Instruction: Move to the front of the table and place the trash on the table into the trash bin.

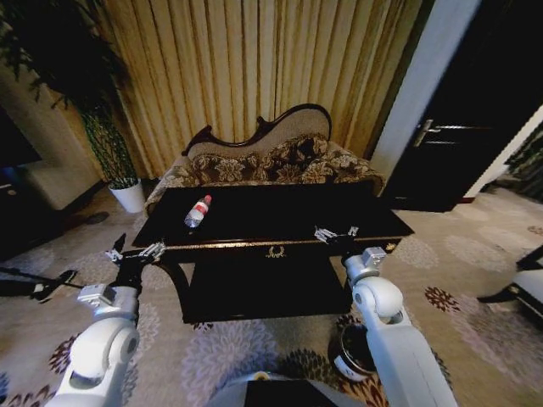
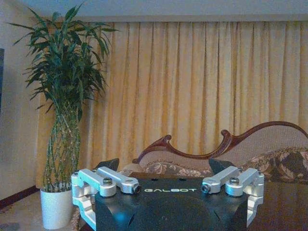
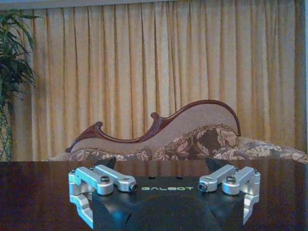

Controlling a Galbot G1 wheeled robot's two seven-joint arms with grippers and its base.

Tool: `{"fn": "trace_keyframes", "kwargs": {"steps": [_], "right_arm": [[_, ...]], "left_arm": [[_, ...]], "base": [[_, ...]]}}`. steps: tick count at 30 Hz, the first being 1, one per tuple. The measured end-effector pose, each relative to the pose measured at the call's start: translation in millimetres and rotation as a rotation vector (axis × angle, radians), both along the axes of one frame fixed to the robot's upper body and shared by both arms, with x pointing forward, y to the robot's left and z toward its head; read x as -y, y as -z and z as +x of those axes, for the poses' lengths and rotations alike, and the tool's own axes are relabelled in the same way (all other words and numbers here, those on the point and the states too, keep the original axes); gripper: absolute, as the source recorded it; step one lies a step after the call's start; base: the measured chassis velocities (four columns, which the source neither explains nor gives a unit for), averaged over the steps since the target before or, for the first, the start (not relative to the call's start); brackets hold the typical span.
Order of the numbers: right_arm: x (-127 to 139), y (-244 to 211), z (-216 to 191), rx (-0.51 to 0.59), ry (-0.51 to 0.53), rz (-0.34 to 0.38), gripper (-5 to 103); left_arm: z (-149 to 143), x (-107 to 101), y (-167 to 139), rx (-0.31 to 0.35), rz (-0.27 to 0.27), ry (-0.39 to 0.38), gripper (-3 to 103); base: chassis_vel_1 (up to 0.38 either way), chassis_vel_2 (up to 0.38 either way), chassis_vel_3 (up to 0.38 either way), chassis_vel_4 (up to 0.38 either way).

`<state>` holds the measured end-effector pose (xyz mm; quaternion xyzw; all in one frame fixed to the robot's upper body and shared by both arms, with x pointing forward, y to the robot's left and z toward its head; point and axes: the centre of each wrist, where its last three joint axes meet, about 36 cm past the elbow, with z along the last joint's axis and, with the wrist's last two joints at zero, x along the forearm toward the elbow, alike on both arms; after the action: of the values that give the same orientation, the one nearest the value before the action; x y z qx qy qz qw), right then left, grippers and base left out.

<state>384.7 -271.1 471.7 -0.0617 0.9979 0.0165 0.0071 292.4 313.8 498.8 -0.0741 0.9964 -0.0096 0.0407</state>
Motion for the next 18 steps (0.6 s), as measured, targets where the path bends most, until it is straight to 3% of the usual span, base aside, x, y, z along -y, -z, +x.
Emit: {"fn": "trace_keyframes", "kwargs": {"steps": [7,12,15,18], "right_arm": [[-4,-3,-1,0.007,-0.016,0.008,100],[-7,-2,1,0.002,-0.021,0.012,100],[-7,1,1,-0.004,-0.019,0.015,100],[-5,2,2,-0.005,-0.015,0.014,100]], "left_arm": [[0,0,-3,0.004,0.002,0.006,100],[8,-4,-18,-0.020,-0.031,0.005,100],[24,-8,-42,-0.068,-0.064,0.009,100],[36,-12,-55,-0.098,-0.055,0.013,100]], "base": [[-0.015,0.005,0.012,-0.016],[0.014,-0.009,-0.017,0.023],[0.000,0.000,0.000,0.000],[0.000,0.000,0.000,0.000]]}}
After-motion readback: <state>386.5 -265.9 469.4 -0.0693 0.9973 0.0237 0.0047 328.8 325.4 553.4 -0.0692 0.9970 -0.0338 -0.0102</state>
